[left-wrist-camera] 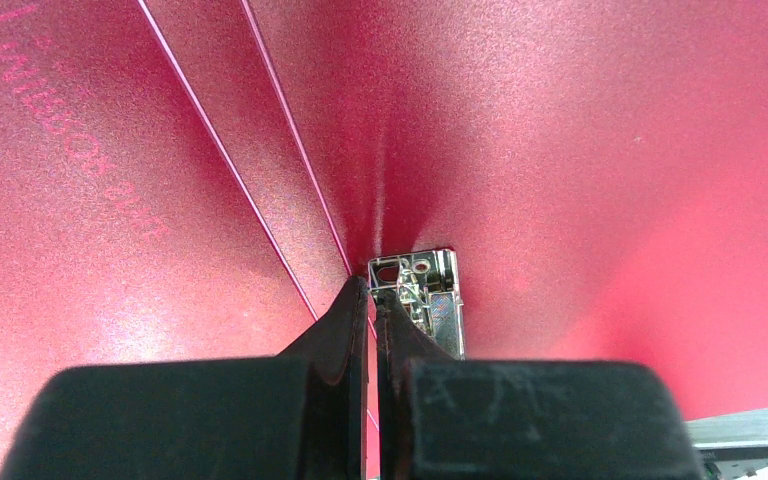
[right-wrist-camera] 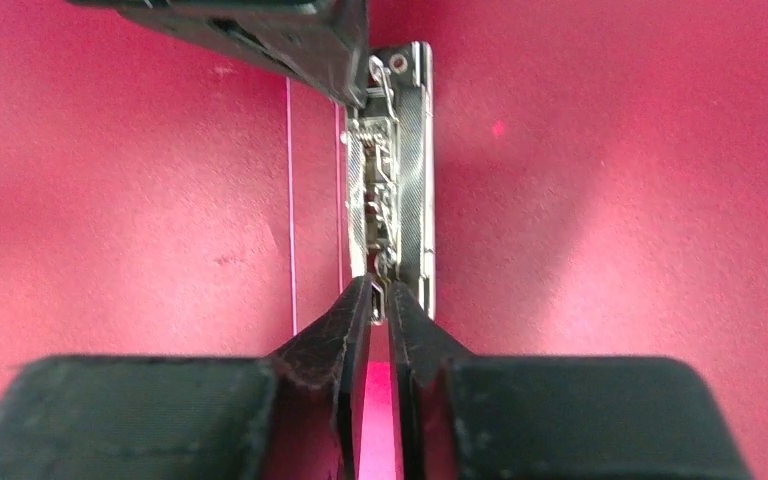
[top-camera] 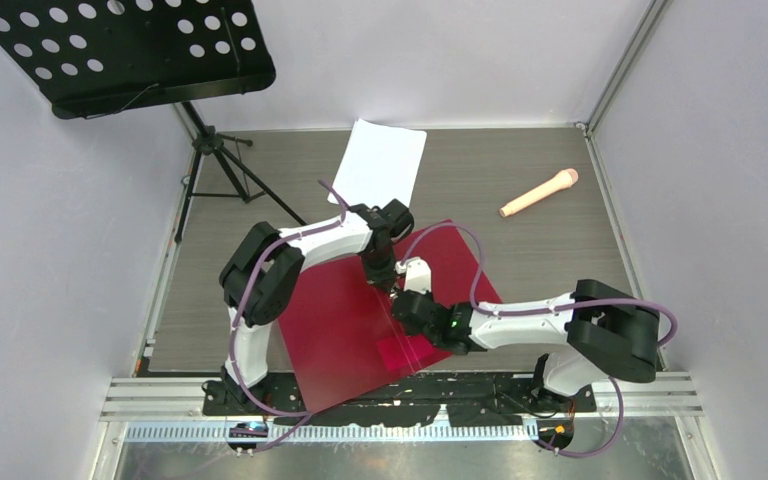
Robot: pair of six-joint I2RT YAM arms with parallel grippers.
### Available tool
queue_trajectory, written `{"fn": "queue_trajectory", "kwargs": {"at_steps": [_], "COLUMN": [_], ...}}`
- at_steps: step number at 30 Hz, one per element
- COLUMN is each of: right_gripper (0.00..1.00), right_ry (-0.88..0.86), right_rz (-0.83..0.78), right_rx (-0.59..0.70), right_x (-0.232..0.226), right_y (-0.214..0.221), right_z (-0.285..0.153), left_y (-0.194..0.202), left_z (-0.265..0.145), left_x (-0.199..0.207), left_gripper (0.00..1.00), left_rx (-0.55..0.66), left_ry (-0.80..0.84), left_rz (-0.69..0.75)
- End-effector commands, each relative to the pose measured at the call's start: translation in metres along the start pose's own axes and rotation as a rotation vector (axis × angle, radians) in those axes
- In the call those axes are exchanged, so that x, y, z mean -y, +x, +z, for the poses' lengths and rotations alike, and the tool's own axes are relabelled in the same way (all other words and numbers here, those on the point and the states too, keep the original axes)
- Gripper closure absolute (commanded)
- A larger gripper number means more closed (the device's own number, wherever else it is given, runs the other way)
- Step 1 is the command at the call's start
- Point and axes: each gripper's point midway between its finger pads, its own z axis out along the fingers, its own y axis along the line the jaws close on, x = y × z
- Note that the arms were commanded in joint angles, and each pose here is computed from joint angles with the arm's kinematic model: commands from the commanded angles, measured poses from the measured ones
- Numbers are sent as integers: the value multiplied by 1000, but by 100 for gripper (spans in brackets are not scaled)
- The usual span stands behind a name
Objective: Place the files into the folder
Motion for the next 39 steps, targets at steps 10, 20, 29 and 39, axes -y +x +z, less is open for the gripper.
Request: {"fn": "queue_trajectory", "kwargs": {"at_steps": [10, 20, 29, 39], "right_gripper": [74, 74, 77, 75], "right_ry": [-37, 25, 101, 17], "right_rz": [-1, -133, -108, 9], "right_rx": [96, 39, 0, -22], "right_x": [-1, -10, 4, -4], "right_y": [-30, -14, 1, -2], "right_z": [-27, -12, -6, -3], "left_y": [30, 29, 28, 26], "left_z": [33, 33, 34, 35], "left_x": [-69, -71, -73, -73], "left_gripper": [100, 100, 100, 100], "left_rx": [-126, -136, -138, -139], "left_ry": [-290, -290, -292, -293], "left_rz": [8, 11, 10, 13]}}
